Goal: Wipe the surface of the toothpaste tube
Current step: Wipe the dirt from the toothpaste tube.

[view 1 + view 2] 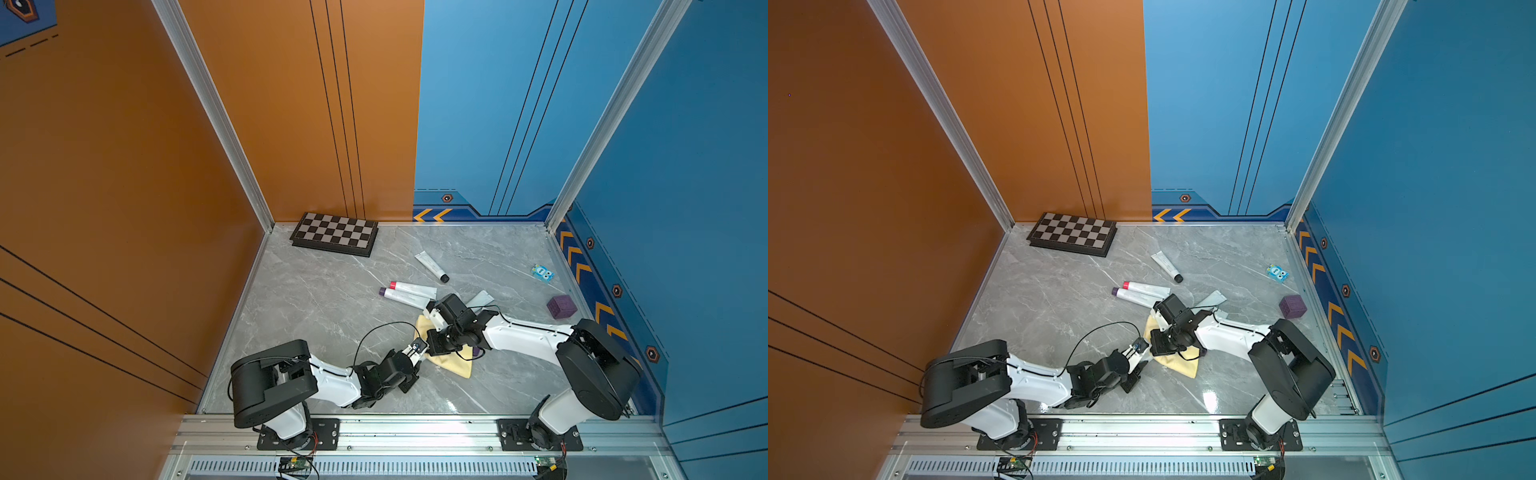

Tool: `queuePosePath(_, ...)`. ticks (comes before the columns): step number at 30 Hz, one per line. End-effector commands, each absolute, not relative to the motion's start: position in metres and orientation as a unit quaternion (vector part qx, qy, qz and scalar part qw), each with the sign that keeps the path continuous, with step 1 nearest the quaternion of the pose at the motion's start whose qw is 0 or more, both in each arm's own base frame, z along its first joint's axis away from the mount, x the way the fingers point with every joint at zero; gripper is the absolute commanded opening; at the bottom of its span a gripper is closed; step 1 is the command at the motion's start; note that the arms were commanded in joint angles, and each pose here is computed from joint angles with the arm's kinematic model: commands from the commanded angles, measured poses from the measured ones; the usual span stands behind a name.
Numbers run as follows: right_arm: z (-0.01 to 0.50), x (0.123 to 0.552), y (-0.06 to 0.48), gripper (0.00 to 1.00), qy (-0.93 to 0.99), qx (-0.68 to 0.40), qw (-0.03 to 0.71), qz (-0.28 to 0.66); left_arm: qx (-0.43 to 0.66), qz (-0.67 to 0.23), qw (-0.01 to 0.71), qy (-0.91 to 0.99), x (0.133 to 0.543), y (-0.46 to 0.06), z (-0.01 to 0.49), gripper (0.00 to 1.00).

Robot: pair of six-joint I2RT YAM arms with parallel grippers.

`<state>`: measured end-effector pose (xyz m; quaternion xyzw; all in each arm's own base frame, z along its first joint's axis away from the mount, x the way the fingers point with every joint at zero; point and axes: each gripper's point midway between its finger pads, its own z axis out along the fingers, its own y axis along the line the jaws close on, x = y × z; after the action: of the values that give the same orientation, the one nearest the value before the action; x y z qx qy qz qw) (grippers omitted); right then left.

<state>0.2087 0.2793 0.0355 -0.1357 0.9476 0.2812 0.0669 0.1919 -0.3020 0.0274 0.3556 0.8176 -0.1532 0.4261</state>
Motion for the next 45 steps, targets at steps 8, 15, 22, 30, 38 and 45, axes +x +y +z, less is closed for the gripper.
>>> queuePosePath(8,-0.014,0.147,0.226,0.00,0.977,-0.142,-0.068,0.146,0.359,-0.093,0.414,0.832,0.194,-0.272,0.010,0.29)
queuePosePath(15,-0.011,0.195,0.165,0.00,0.997,-0.051,0.014,0.056,0.368,-0.090,0.412,0.829,0.190,-0.275,0.007,0.29)
queuePosePath(22,0.012,0.239,0.149,0.00,0.979,0.085,0.058,0.174,0.379,-0.072,0.415,0.824,0.188,-0.278,0.004,0.29)
queuePosePath(30,0.023,0.265,0.135,0.00,0.965,0.125,0.078,0.216,0.432,0.011,0.443,0.785,0.177,-0.291,-0.004,0.27)
queuePosePath(38,0.019,0.261,0.146,0.00,0.961,0.117,0.070,0.240,0.451,0.053,0.463,0.761,0.170,-0.299,-0.005,0.32)
queuePosePath(45,0.018,0.259,0.149,0.00,0.961,0.112,0.067,0.244,0.454,0.061,0.468,0.756,0.168,-0.301,-0.005,0.32)
